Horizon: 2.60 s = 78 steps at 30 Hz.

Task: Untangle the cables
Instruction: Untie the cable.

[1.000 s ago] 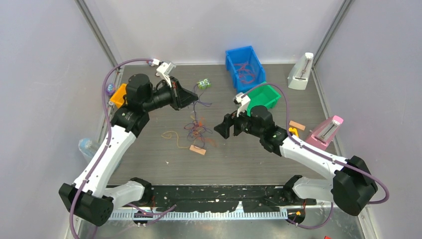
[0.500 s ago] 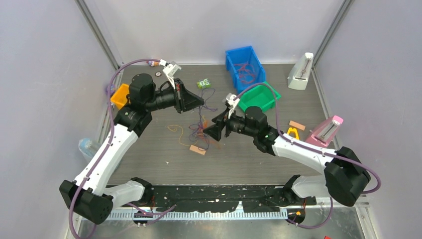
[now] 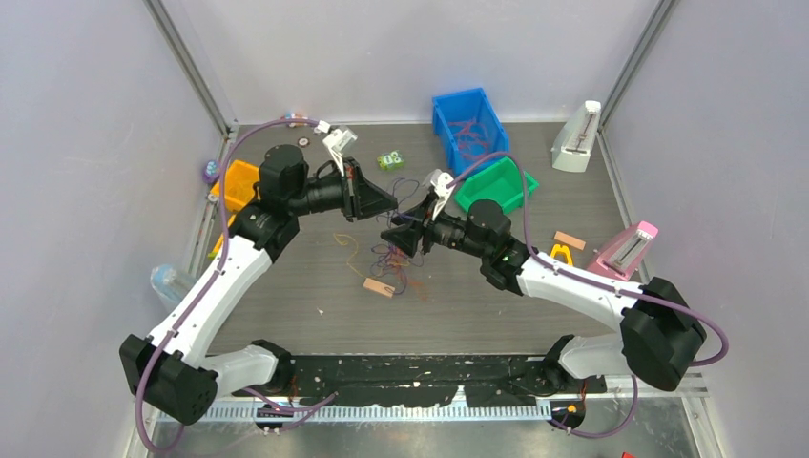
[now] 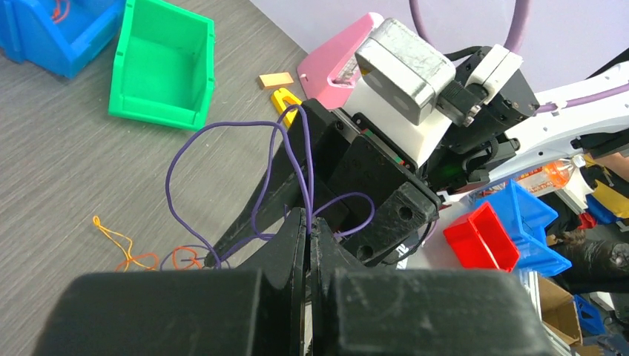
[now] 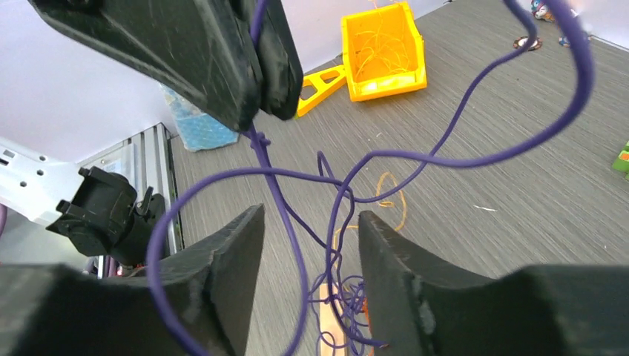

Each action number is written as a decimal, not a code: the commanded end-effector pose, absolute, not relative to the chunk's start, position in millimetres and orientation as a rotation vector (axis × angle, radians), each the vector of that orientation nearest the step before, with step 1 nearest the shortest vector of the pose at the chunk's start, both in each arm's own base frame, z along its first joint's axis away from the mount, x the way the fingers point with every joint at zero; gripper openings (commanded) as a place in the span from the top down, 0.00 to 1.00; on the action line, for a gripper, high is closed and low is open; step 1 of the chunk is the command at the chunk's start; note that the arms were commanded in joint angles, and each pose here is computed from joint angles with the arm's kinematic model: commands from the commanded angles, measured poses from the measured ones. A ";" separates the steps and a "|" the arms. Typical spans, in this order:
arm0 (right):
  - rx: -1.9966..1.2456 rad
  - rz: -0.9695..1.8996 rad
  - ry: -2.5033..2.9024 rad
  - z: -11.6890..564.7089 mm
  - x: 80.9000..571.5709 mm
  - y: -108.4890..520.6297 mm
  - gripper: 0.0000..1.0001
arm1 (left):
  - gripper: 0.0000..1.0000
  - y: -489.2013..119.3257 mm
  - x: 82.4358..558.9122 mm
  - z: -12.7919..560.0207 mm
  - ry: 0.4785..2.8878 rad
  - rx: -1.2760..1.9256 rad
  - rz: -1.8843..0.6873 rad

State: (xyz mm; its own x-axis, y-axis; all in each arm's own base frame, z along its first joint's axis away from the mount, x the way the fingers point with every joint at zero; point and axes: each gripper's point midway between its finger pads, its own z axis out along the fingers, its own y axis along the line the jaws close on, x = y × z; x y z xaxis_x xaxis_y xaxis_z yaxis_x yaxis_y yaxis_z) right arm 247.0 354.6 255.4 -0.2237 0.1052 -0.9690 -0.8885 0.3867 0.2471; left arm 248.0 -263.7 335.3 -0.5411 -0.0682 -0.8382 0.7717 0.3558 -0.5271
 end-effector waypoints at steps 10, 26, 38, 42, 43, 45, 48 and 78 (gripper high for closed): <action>-0.669 1.073 1.445 280.8 244.5 344.5 0.94 | 1.00 -262.5 243.6 329.8 1.757 0.618 -1.277; -0.589 0.999 1.699 218.3 224.7 304.1 0.95 | 0.05 -251.8 253.1 277.4 1.850 0.457 -1.211; -0.636 1.012 1.693 215.3 223.9 310.7 0.95 | 0.09 -257.1 244.6 274.8 1.831 0.489 -1.228; -0.657 1.027 1.686 216.9 221.8 313.8 0.95 | 0.09 -264.0 241.7 272.4 1.843 0.509 -1.246; -0.667 1.034 1.683 217.2 220.2 314.6 0.95 | 0.08 -265.4 241.4 272.2 1.848 0.516 -1.248; -0.680 1.038 1.677 219.2 218.9 315.3 0.95 | 0.07 -266.5 243.3 275.3 1.843 0.530 -1.240; -0.695 1.028 1.669 221.6 219.5 315.6 0.95 | 0.05 -265.5 244.2 274.5 1.865 0.531 -1.224; -0.761 1.083 1.623 230.2 211.9 324.4 0.95 | 0.33 -289.8 251.0 243.7 2.049 0.485 -1.379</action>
